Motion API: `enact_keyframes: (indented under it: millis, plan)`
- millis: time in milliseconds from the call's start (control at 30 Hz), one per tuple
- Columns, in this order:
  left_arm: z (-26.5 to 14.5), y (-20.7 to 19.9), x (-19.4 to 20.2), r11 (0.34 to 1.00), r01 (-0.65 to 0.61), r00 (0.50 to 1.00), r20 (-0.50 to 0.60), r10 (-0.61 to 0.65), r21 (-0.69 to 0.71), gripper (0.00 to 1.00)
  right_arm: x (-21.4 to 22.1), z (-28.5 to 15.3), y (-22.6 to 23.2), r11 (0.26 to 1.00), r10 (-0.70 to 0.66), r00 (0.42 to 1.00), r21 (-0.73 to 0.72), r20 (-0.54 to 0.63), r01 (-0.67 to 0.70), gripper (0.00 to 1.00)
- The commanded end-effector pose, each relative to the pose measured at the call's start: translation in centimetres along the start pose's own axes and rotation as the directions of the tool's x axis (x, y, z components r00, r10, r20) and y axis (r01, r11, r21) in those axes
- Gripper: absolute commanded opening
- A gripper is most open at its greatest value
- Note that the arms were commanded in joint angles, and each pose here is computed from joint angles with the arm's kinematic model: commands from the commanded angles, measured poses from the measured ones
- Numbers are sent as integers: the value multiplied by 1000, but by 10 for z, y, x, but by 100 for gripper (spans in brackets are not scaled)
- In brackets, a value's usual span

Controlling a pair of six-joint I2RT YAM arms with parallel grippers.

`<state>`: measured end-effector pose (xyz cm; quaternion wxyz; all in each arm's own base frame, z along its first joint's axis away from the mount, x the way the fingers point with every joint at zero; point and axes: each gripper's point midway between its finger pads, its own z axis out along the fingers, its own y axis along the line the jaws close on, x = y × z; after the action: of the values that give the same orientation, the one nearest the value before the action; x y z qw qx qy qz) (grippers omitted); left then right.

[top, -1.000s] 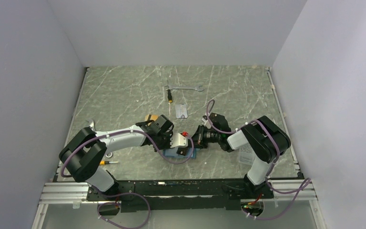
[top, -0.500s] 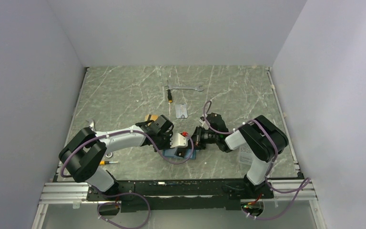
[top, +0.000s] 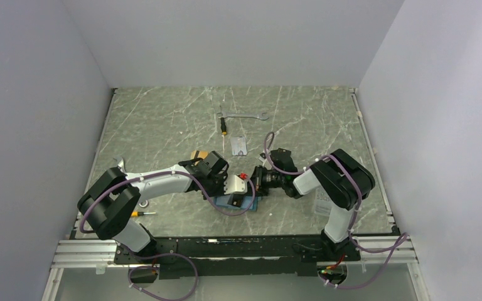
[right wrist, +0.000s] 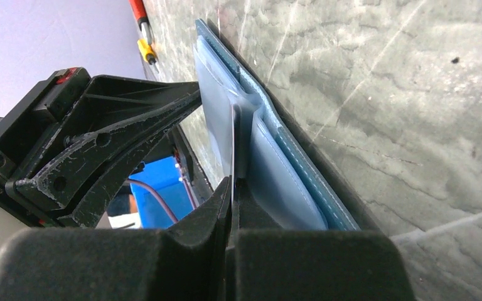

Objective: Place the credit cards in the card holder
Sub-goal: Insert the credit card into the card holder.

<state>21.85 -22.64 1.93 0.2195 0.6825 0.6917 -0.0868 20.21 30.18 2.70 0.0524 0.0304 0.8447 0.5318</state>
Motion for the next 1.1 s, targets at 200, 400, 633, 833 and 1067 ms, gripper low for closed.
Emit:
enact_keyframes:
  millis: [200, 400, 633, 833, 1067]
  plan:
    - [3, -14, 34, 999, 20, 993, -120, -15, 37, 0, 5, 8, -5, 1000, -16, 998, -14, -65, 15, 0]
    - [2, -13, 34, 999, 15, 992, -123, -11, 34, 0, 5, 9, -6, 1000, -27, 996, -9, -84, 26, 0]
    - [2, -13, 33, 999, 18, 993, -121, -14, 35, 0, -8, 12, -7, 997, -45, 997, 64, -69, 49, 0]
    - [-1, -13, 32, 999, 14, 994, -111, -11, 29, 0, -10, 6, -20, 984, -17, 999, 179, -40, 24, 16]
    - [-20, -9, 13, 1000, 12, 999, -50, -10, 28, 0, -13, 1, -22, 971, -34, 999, 235, -12, 36, 33]
